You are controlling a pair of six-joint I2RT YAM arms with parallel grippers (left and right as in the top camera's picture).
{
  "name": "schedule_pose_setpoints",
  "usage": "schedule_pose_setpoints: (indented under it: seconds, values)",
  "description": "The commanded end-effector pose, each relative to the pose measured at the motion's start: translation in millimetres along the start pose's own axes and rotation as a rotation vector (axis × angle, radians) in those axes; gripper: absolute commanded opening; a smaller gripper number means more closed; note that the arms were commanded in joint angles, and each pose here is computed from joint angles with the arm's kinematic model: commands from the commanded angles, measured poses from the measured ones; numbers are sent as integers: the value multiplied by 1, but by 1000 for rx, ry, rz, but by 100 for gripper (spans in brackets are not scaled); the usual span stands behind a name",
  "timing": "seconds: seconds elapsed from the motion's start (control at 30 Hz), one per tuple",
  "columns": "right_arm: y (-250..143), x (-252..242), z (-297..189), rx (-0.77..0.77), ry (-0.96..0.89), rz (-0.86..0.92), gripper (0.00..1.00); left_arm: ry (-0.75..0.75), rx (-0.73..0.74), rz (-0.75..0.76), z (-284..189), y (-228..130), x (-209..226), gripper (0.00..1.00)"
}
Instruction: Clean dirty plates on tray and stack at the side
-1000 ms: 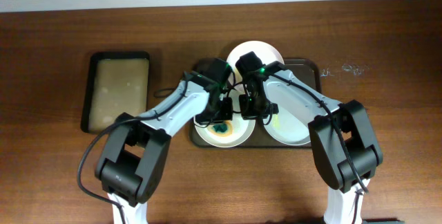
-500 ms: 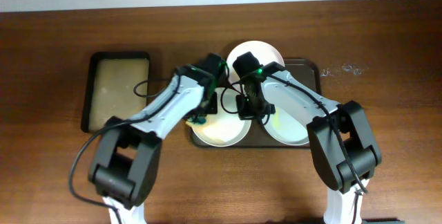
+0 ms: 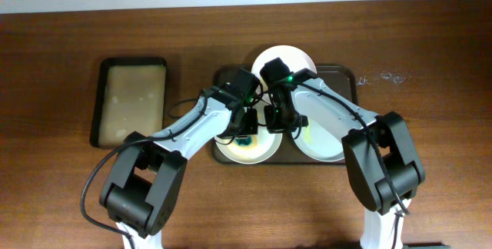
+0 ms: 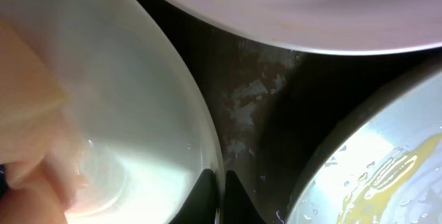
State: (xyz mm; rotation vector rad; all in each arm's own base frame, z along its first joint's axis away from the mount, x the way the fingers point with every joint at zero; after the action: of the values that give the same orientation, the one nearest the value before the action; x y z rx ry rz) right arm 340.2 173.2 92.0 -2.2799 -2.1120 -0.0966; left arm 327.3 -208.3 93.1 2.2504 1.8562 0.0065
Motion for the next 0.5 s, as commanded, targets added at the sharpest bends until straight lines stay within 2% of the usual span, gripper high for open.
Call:
schedule_pose_setpoints:
  seconds: [0.0,0.07,0.13,0.23,0.37,0.47]
  values:
    - [3,-6,4,-14,-55,-5,4,298,-18,-23,5,-4,35,0]
    - [4,-6,0,-18,-61,-5,4,354,-20,-38,-5,-3,46,0]
    - [7,-3,-10,-42,-46,-6,4,350,-35,-152,-23,0,56,0]
    - [12,2,-38,-97,-14,-9,4,224,-132,-284,-65,12,65,0]
    - [20,6,-80,-192,-1,-47,4,8,-317,-195,-133,22,61,0]
    - [24,-6,-108,-263,-140,-35,4,-88,-375,-203,-164,17,63,0]
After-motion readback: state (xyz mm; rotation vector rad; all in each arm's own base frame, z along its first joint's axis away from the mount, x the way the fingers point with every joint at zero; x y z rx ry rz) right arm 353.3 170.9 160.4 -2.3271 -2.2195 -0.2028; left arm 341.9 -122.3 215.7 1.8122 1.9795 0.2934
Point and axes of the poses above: each gripper's point midway between its finger pads, its own z axis out along the fingers, its own x axis along the line the jaws close on, y = z × x, the point moved 8 cm from there along -z, back along the fingers, and after that the axes turned 10 degrees about z, right-handed, at the moved point
